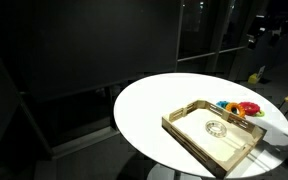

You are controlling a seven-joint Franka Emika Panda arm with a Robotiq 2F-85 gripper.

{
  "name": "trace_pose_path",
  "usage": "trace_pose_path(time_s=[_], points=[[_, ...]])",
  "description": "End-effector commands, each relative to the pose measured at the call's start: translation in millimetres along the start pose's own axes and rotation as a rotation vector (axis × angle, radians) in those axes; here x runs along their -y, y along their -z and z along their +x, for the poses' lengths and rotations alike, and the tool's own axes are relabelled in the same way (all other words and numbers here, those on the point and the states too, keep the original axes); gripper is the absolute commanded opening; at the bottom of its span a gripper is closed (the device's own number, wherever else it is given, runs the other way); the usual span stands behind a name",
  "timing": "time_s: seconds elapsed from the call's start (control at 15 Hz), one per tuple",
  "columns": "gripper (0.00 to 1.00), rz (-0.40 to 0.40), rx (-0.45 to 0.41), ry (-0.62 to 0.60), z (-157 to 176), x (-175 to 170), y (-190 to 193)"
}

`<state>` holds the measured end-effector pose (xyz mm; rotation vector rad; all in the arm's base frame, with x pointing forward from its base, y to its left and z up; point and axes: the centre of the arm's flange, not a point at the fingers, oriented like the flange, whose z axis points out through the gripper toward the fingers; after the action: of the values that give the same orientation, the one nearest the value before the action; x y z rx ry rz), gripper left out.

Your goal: Put the orange ring onto the tray

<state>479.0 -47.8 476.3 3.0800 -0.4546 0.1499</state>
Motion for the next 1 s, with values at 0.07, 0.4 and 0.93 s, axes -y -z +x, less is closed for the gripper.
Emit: trace_pose_path(time_s=[0.07, 0.4, 0.93], points=[[1.0, 0.0, 0.0, 0.0, 0, 0, 0], [1.0, -0.053, 0.036, -0.057, 18, -3, -30], [1.0, -0.169, 0.126, -0.146, 41, -28, -115]])
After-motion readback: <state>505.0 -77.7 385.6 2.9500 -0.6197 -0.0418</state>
